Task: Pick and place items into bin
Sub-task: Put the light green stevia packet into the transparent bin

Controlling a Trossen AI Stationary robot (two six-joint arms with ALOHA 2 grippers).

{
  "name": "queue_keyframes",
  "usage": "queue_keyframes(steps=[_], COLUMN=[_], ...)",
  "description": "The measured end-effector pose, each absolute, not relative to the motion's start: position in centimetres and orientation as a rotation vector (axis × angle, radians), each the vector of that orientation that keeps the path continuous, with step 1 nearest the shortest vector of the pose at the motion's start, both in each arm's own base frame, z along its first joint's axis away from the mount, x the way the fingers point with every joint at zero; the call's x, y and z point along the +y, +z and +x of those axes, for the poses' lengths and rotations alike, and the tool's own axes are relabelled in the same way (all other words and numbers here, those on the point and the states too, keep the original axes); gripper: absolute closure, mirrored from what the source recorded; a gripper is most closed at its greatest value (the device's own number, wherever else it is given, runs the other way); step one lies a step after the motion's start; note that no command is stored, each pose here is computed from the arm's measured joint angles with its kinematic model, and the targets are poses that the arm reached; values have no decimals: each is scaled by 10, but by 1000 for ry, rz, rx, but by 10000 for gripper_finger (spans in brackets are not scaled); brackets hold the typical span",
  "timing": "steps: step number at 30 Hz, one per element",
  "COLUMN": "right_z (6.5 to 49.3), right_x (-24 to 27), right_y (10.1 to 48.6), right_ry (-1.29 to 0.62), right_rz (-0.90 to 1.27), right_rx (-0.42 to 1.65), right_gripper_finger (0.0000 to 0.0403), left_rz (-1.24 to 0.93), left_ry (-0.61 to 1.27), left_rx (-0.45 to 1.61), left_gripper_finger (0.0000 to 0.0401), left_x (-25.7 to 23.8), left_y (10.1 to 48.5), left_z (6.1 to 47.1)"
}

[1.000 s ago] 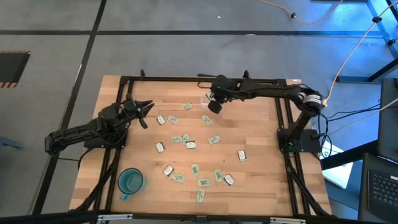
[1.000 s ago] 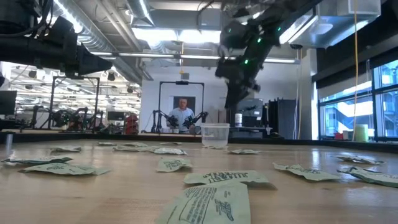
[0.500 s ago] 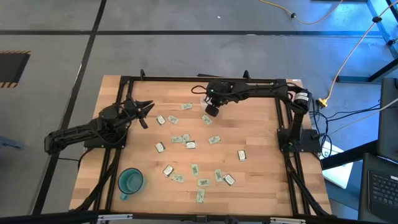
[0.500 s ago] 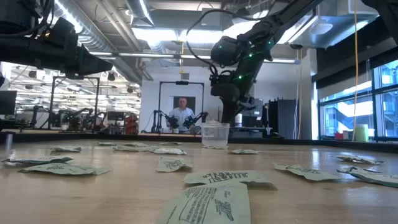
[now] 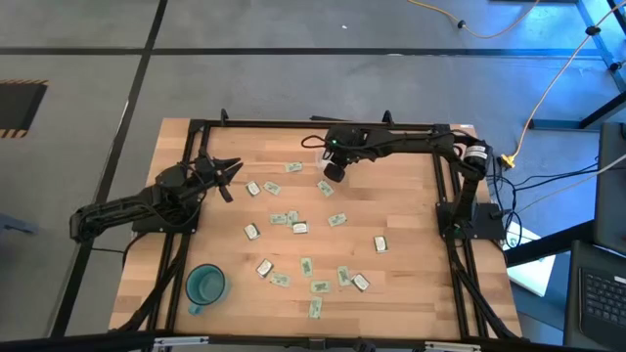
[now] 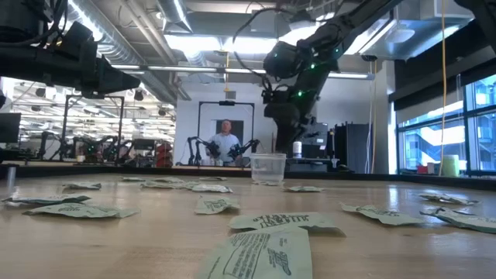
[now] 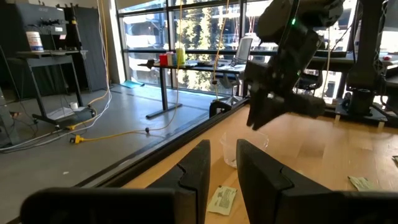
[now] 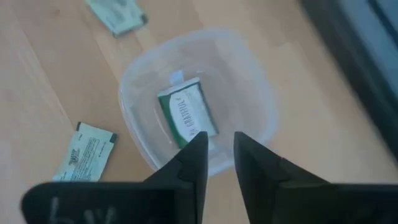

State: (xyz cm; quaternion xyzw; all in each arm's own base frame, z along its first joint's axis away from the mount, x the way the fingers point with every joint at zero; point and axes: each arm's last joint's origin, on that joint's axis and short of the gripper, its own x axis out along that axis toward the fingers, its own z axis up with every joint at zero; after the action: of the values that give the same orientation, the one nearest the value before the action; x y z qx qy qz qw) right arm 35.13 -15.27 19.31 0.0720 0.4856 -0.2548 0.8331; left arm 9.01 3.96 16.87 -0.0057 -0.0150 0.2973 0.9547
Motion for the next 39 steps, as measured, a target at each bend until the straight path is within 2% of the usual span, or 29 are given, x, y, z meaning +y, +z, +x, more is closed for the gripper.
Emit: queue_keyframes(steps=[4,8,15,22,33,39], right_z=[349,347,350,347,336,331], right_x=[-140,-113,-54,-6,9,7], right_y=[215,229,226,208,175,167], right_ry=[-508,-398,-231,-99,0,-11], right_rz=[105,36,-62,-95,-33,-9], right_rx=[985,1007,1116,1142,1133,1152], right_gripper_finger=[318,317,317,317,317,317], left_rz=[-11,-11,-11,-11,-11,-11], left_ry=[604,604,603,604,604,603], left_rx=[-31,-30,-30,-31,-31,-31], left_gripper_finger=[329,329,329,329,329,329], left_x=[40,40,40,40,40,40], left_y=[169,169,169,169,169,169], left_z=[90,90,90,90,90,90])
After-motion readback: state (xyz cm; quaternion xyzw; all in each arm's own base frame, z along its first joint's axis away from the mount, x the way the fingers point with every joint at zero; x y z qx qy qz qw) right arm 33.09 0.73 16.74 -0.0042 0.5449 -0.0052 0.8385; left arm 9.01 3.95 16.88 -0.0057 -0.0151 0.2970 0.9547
